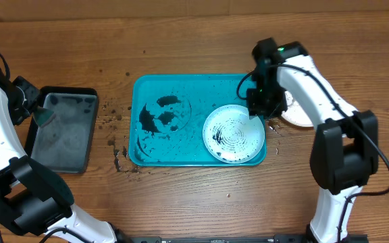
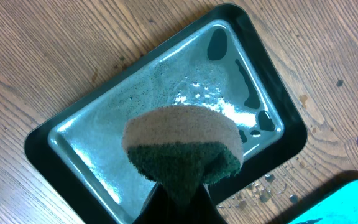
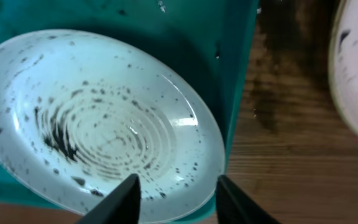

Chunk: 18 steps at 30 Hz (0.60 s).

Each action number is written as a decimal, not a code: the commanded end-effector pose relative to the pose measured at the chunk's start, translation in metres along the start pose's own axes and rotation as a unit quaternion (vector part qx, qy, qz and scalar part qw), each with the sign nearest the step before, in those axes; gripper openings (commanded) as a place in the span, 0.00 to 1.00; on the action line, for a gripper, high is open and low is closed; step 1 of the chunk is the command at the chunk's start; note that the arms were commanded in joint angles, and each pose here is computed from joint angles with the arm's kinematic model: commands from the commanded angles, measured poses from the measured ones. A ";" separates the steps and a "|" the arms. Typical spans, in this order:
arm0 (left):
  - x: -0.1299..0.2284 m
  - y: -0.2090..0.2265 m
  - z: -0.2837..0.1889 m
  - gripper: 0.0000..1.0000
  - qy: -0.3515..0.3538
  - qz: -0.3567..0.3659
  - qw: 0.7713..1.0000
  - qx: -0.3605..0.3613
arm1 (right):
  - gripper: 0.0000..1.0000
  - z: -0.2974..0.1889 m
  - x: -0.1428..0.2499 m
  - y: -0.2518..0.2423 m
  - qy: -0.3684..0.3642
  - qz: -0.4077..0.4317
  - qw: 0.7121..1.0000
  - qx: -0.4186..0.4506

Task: Clean dirty plates on tray and stack at the side
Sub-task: 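Move the right gripper to the second white plate rim and grasp it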

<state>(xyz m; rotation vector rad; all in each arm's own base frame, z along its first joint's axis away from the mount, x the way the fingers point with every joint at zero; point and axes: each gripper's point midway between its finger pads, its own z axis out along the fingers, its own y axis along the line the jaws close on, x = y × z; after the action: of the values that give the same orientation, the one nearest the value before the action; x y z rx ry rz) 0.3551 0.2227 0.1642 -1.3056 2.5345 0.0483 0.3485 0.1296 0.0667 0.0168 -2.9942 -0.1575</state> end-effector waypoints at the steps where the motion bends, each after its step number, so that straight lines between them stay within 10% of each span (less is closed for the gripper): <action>1: -0.003 -0.007 0.001 0.04 -0.002 -0.003 1.000 0.008 | 0.36 0.008 0.005 0.004 0.005 0.013 1.000 0.026; 18: -0.003 -0.007 0.001 0.04 -0.002 -0.003 1.000 0.008 | 0.33 0.033 0.012 -0.023 0.003 0.035 0.994 0.099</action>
<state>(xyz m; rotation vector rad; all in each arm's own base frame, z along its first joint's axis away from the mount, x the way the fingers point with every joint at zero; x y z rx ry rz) 0.3551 0.2227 0.1642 -1.3056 2.5345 0.0483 0.3338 0.1130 0.0343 -0.0413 -2.9903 0.1470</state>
